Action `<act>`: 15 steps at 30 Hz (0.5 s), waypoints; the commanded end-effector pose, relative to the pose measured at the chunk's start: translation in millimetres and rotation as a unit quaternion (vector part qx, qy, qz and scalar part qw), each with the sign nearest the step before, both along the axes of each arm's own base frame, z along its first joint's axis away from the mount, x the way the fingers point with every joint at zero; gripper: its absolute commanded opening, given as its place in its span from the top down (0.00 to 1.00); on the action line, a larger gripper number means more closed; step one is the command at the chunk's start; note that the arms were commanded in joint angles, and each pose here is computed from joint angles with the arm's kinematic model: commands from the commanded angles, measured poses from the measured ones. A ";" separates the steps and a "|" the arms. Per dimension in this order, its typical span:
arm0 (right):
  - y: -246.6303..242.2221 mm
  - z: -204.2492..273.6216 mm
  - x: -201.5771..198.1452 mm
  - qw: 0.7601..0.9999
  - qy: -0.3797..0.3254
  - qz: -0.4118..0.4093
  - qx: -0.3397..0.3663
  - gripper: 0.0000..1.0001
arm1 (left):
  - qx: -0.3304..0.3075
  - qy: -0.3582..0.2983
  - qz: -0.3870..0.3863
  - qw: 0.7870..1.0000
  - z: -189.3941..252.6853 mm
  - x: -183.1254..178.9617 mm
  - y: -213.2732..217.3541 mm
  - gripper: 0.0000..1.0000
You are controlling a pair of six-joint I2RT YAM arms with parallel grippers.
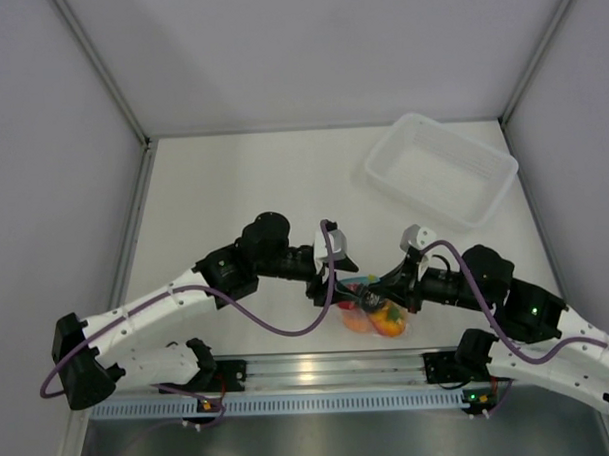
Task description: Open the zip-top bag and remove the fake food
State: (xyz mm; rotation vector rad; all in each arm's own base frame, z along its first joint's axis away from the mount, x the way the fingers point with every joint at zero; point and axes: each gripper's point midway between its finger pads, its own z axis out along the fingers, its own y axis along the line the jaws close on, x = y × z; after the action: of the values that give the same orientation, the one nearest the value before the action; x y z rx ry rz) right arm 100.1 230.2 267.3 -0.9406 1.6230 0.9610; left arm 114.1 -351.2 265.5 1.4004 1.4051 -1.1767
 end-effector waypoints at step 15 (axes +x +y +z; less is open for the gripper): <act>7.9 18.1 -19.4 0.998 -0.022 0.065 0.015 1.00 | -0.106 -0.032 -0.063 0.992 68.3 -19.4 -16.3 0.62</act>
State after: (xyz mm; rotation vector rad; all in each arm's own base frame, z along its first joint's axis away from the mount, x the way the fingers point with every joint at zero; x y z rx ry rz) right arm 89.4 233.0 254.8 -1.0315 1.6454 0.9862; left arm 100.6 -361.5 304.0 1.3822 1.2456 -1.2677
